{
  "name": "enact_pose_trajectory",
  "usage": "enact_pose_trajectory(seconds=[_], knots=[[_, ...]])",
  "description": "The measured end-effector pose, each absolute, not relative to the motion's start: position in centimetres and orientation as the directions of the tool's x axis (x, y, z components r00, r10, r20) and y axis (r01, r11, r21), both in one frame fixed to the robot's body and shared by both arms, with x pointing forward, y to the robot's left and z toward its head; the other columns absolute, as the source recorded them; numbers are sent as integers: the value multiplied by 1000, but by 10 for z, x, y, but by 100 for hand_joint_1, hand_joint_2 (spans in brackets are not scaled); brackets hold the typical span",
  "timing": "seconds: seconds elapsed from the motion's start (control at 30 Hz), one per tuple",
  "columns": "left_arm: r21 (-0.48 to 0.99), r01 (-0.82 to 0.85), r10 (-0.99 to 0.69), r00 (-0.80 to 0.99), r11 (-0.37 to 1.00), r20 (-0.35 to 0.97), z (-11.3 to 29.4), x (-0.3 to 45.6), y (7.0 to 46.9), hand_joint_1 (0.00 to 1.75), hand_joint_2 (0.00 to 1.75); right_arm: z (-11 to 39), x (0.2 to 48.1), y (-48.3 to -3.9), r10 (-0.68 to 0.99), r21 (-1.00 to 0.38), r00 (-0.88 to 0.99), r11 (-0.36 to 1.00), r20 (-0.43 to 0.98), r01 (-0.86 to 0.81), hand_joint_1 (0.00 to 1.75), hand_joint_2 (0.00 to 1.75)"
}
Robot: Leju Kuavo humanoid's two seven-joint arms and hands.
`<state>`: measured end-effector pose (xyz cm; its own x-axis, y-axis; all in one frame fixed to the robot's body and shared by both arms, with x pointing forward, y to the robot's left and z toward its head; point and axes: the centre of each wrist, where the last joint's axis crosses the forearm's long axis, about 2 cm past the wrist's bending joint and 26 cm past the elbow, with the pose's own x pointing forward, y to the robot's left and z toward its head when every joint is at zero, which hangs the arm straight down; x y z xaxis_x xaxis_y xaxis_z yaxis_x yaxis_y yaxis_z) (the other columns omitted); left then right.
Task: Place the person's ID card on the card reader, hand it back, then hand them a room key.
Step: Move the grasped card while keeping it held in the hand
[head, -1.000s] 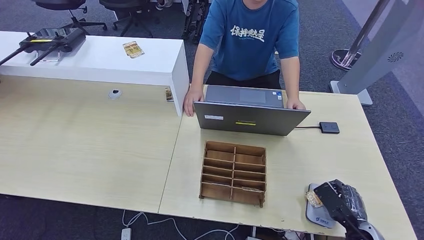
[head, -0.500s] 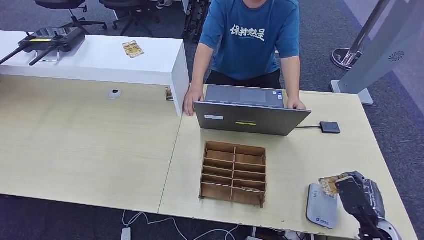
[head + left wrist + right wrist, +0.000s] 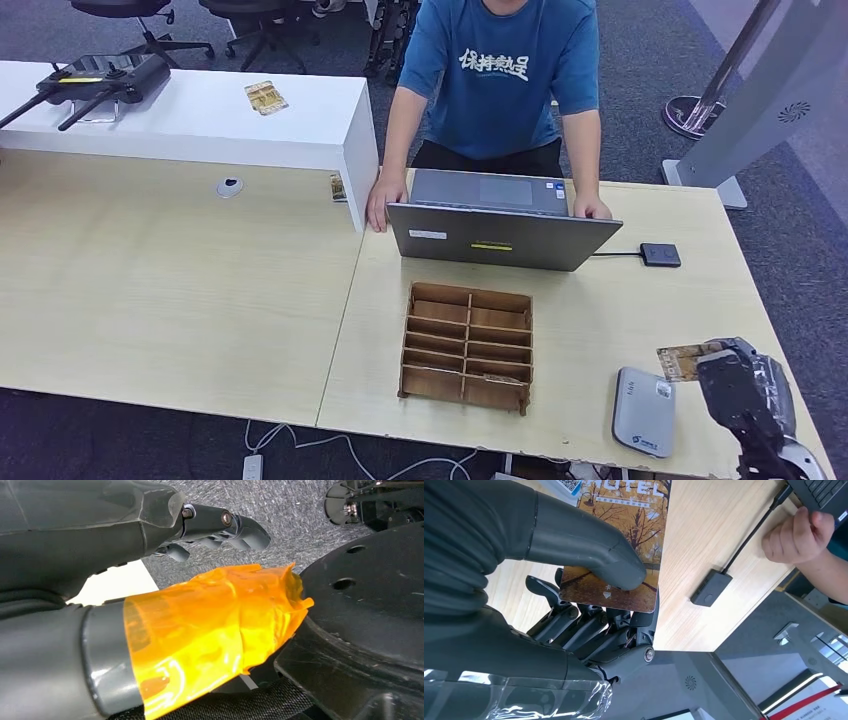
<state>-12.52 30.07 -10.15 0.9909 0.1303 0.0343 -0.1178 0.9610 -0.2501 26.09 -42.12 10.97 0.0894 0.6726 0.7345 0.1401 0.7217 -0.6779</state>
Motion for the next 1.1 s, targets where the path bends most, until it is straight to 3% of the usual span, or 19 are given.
enact_pose_trajectory(seconds=[0.67, 1.1], knots=[[-253, -95, 107, 994, 963, 36, -101, -125, 304, 0, 0, 150, 296, -441, 683, -670, 29, 707, 730, 228, 175, 175], [-252, -37, 50, 998, 967, 44, -102, -119, 322, 0, 0, 203, 377, -403, 690, -663, -45, 709, 722, 241, 175, 175]])
